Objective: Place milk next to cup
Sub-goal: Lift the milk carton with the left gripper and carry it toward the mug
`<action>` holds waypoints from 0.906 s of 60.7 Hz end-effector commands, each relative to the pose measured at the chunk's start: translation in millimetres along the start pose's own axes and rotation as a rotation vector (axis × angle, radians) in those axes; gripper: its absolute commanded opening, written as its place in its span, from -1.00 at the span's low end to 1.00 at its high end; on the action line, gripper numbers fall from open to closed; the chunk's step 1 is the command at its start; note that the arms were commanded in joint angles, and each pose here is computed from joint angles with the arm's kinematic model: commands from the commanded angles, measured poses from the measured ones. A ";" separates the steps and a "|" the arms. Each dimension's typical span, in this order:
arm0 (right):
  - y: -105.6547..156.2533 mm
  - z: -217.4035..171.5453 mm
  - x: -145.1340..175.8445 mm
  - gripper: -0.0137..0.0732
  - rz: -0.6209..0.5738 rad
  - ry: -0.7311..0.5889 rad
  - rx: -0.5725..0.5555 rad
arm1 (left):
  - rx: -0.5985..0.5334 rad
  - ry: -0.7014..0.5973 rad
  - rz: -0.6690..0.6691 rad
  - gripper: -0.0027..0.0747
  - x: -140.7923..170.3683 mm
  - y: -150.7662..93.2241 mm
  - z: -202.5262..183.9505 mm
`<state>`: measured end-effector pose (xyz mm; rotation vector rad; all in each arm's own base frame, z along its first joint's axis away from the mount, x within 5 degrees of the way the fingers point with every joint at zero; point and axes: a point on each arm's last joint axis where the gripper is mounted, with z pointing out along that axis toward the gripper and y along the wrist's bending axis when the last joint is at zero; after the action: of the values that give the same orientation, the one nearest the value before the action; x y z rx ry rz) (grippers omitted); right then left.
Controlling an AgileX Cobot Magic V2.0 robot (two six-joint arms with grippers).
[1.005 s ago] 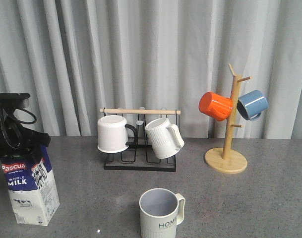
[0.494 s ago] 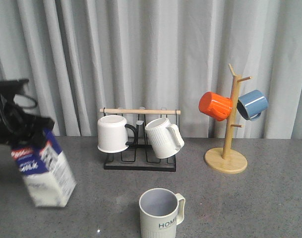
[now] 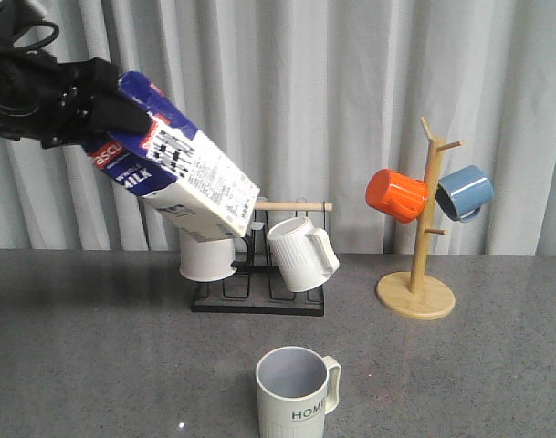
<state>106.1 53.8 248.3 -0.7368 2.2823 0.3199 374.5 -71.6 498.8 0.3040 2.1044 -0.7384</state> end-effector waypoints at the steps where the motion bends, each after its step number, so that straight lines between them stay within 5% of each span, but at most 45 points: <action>1: -2.4 -4.8 -11.0 -0.70 0.004 -0.071 0.026 | 0.006 -0.074 0.049 -0.82 -6.6 -24.6 -11.9; 22: -1.8 -4.7 -10.1 -0.70 0.005 -0.061 0.019 | -0.166 0.095 0.128 -0.81 15.4 -33.8 38.2; 55: -1.6 -4.7 -10.1 -0.70 0.010 -0.060 0.017 | -0.215 0.234 0.108 -0.81 39.0 -12.5 100.1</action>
<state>105.8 53.8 248.1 -0.7375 2.2849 0.3214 423.9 -144.7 401.8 0.4154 2.4244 -0.3881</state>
